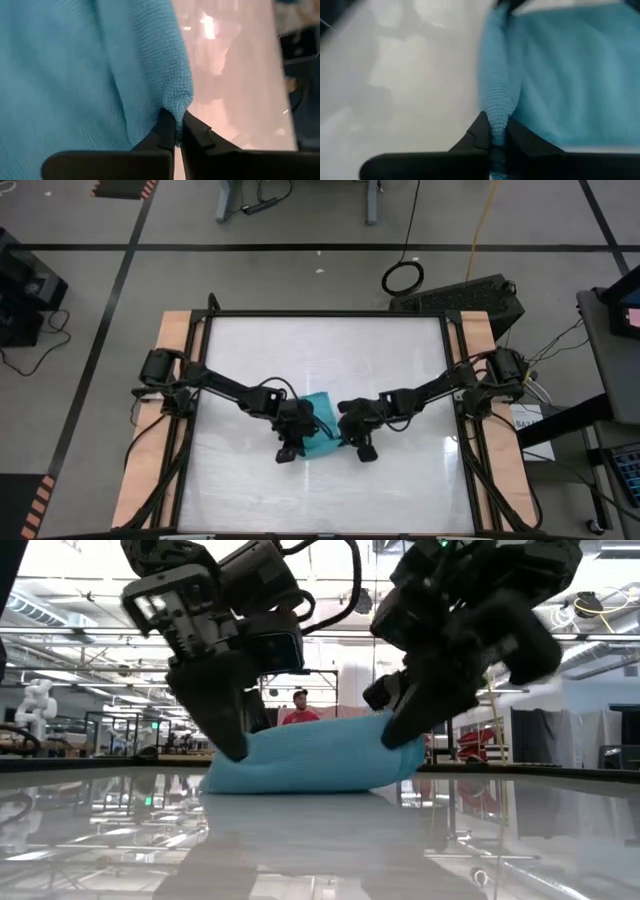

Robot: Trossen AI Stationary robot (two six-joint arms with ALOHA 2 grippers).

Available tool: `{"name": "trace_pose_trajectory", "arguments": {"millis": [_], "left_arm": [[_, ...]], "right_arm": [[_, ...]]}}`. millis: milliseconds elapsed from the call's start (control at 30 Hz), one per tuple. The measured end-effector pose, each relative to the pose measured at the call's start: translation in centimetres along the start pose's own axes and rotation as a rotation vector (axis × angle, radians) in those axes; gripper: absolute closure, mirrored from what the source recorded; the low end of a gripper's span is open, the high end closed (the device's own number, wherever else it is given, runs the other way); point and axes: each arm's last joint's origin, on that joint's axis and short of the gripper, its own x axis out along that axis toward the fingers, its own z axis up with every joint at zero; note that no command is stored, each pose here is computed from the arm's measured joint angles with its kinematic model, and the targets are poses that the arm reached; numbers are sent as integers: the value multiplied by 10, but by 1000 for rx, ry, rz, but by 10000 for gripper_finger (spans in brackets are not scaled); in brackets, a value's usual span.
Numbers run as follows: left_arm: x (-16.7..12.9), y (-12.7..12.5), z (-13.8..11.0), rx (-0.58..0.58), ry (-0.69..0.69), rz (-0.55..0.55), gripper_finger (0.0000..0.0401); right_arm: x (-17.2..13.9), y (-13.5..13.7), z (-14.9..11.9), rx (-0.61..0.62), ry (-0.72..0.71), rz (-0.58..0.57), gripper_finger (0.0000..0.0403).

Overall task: Roll towel
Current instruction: Roll the blue microfiber towel

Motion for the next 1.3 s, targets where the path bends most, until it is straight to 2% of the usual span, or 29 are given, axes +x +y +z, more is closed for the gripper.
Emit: {"name": "trace_pose_trajectory", "arguments": {"millis": [133, 300, 500, 733, 1133, 1300], "left_arm": [[3, -5, -9, 65, 74, 59, 394], [3, -13, -12, 120, 90, 104, 396], [-2, -15, -9, 109, 92, 109, 391], [-3, -15, -12, 61, 131, 120, 388], [-3, -14, -15, -4, 155, 125, 387], [-3, -14, -15, -6, 156, 126, 387]], "right_arm": [[1, 8, 10, 110, -25, 95, 383], [1, 16, 20, 234, -40, 147, 391], [14, 15, 13, 470, 4, 171, 392], [32, 11, 0, 666, 59, 177, 388], [39, 10, 1, 931, 29, 201, 351], [38, 11, 2, 898, 18, 213, 328]]}}
